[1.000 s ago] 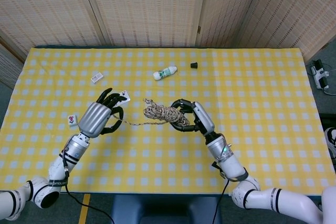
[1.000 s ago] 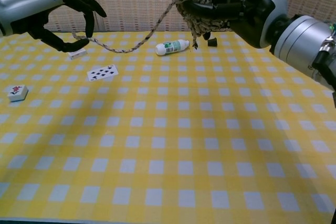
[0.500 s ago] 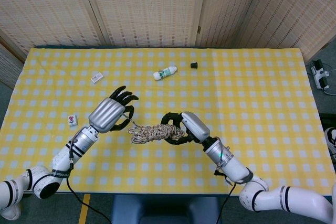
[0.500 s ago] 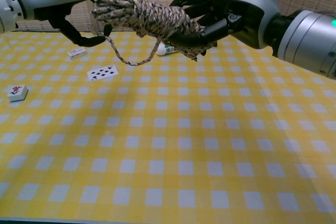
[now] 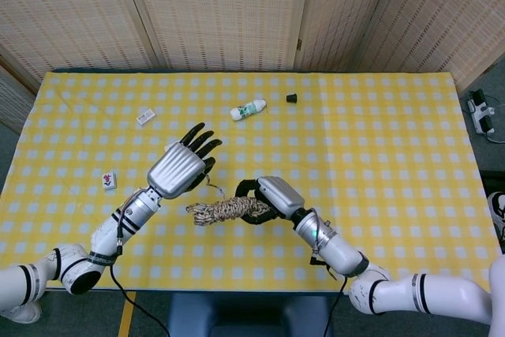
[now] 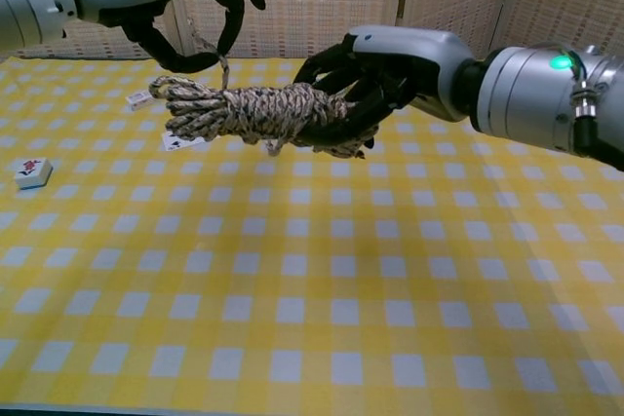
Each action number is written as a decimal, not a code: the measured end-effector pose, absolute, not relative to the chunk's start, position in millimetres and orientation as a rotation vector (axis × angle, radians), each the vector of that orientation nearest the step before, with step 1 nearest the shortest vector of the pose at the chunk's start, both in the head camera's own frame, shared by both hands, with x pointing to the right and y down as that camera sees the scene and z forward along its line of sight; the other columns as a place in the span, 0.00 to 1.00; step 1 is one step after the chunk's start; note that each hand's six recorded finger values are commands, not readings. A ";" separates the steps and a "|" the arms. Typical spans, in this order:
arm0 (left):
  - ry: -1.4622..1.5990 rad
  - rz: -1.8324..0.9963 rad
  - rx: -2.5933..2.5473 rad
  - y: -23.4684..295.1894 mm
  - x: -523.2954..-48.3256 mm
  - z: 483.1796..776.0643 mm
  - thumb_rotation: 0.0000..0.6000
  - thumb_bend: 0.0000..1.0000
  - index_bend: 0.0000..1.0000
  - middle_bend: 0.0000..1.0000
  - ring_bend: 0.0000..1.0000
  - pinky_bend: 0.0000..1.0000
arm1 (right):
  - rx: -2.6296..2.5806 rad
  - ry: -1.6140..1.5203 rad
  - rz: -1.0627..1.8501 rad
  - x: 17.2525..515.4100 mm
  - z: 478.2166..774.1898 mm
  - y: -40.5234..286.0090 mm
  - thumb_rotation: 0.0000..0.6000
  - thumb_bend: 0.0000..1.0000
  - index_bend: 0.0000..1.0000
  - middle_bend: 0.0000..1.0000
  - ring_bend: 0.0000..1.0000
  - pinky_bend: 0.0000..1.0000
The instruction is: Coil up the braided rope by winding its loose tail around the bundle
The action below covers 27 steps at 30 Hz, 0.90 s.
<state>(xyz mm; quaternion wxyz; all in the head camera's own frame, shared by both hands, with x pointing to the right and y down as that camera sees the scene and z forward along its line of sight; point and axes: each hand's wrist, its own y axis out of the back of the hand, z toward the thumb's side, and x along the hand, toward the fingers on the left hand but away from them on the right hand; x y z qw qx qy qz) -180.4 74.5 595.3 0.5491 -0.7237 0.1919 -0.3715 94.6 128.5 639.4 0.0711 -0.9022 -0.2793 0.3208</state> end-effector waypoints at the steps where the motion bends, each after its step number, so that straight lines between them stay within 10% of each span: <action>1: 0.453 -0.872 -1.701 75.1 -178.0 595.1 1.00 0.56 0.58 0.20 0.12 0.00 | -2.717 -0.839 0.988 92.0 641.8 129.2 1.00 0.63 0.92 0.76 0.79 0.67; 27: 0.560 -0.727 -1.696 114.4 -151.7 589.2 1.00 0.56 0.59 0.20 0.11 0.00 | -2.962 -1.358 1.155 39.9 679.2 135.6 1.00 0.63 0.93 0.77 0.81 0.69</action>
